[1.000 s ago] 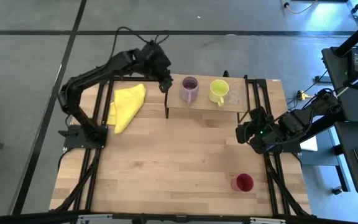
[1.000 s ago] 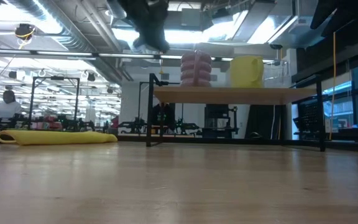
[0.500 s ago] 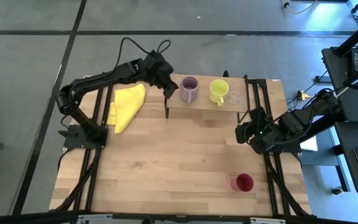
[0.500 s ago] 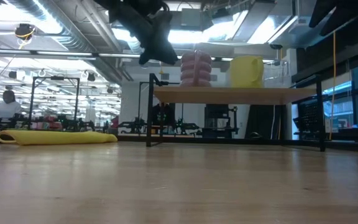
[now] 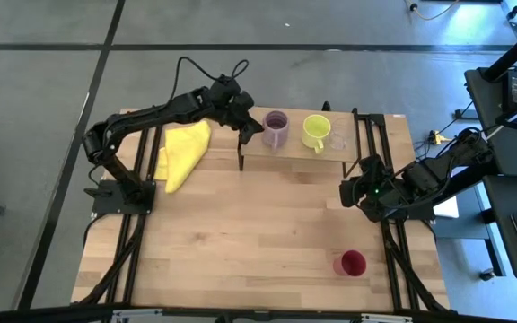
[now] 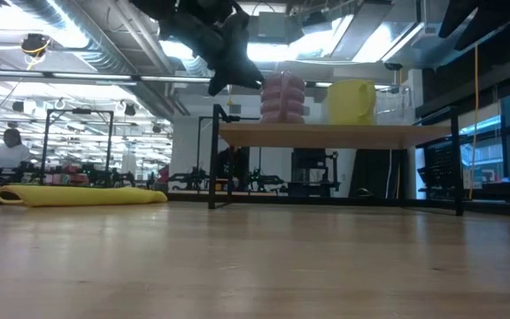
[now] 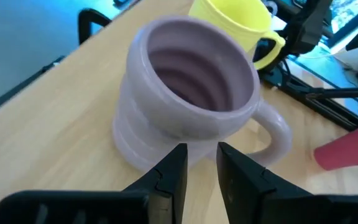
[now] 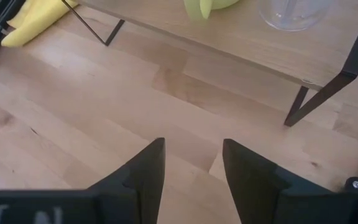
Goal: Stack small to large cups/mugs on shelf
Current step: Put the purple mug on the shelf
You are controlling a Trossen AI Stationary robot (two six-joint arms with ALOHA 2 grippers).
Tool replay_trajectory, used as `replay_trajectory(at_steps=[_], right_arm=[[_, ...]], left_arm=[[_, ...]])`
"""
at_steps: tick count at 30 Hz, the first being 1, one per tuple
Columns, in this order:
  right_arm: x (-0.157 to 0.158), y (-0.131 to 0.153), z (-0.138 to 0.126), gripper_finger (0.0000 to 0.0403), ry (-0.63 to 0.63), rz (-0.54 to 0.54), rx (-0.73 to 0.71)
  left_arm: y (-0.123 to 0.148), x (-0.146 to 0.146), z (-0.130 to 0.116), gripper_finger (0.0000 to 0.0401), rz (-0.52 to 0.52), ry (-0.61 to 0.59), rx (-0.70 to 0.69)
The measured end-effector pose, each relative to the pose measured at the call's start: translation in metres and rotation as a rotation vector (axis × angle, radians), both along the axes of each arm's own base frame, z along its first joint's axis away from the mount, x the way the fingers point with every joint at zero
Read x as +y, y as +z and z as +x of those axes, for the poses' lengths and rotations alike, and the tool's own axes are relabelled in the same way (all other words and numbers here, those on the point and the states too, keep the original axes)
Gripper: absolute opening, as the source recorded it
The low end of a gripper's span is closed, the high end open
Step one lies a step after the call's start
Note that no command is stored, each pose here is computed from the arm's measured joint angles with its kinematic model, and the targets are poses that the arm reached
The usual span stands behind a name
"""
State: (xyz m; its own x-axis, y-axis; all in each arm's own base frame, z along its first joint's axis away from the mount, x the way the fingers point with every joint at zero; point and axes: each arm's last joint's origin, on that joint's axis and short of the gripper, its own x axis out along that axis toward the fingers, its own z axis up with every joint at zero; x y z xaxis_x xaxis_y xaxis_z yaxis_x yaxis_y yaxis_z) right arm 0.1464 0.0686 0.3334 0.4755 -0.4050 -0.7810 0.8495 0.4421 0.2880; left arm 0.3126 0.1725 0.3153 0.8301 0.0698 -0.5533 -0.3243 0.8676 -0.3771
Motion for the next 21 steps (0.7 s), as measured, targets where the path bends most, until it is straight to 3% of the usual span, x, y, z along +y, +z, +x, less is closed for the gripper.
replay_trajectory(at_steps=[14, 21], right_arm=[[0.000, 0.000, 0.001, 0.0163, -0.001, 0.003, -0.008], [0.001, 0.000, 0.001, 0.0163, -0.001, 0.006, -0.012]], left_arm=[[-0.021, 0.003, 0.018, 0.0080, -0.050, -0.042, 0.003], [-0.023, 0.012, 0.013, 0.0080, 0.001, 0.033, 0.042]])
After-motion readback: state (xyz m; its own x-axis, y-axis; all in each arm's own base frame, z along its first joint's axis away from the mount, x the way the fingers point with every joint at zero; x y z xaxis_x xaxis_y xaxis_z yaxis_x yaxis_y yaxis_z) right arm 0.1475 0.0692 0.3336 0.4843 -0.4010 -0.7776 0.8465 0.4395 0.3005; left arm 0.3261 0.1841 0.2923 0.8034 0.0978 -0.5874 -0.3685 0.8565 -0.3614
